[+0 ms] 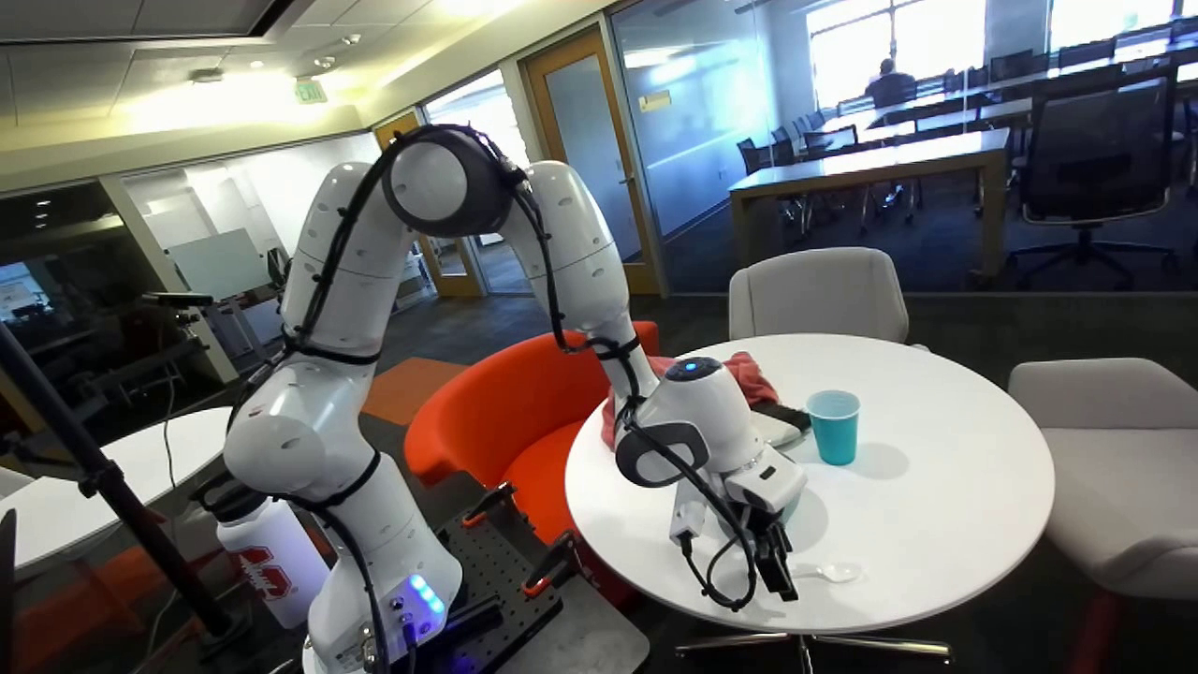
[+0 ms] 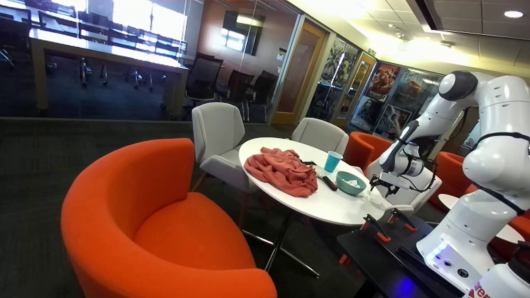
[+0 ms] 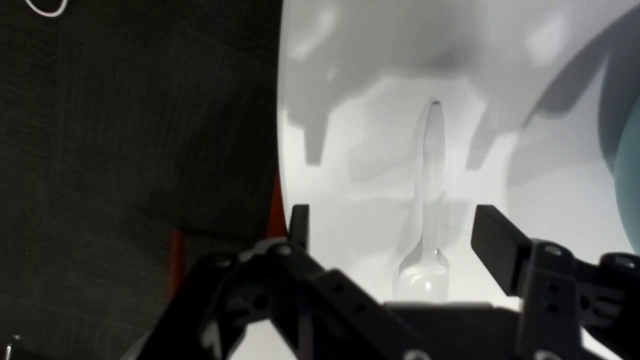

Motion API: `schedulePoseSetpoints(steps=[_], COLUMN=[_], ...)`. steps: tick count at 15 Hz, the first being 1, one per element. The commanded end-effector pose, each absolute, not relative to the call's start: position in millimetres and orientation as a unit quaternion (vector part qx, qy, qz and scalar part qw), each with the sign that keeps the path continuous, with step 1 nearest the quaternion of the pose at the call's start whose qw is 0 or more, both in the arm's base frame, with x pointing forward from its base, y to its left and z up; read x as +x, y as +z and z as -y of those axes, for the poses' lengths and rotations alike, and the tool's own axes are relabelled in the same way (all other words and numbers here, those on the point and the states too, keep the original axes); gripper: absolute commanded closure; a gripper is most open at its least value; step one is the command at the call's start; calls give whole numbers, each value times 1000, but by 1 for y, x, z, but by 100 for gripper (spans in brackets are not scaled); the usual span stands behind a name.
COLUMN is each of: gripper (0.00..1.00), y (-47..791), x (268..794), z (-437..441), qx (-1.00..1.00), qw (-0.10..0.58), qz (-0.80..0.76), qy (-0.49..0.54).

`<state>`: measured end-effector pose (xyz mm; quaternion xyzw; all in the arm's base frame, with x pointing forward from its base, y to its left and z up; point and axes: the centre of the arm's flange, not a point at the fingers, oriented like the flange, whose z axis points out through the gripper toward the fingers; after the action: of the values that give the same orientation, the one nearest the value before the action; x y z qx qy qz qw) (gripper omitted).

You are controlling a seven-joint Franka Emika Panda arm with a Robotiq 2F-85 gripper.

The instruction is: Use the spoon to stir the contents of the bowl

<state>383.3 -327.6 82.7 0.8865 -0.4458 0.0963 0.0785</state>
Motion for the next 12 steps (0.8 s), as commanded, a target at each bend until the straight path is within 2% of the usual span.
schedulePoseSetpoints(steps=[1, 2, 6, 9, 12], gripper=[28, 24, 24, 26, 34], y=[72, 69, 62, 58, 54], x=[385, 386, 389, 391, 393], z=[336, 336, 333, 330, 327], qx=[890, 892, 893, 897, 899], qw=[73, 71, 63, 62, 65], qz=[437, 434, 432, 425, 422], qy=[107, 106, 106, 103, 98])
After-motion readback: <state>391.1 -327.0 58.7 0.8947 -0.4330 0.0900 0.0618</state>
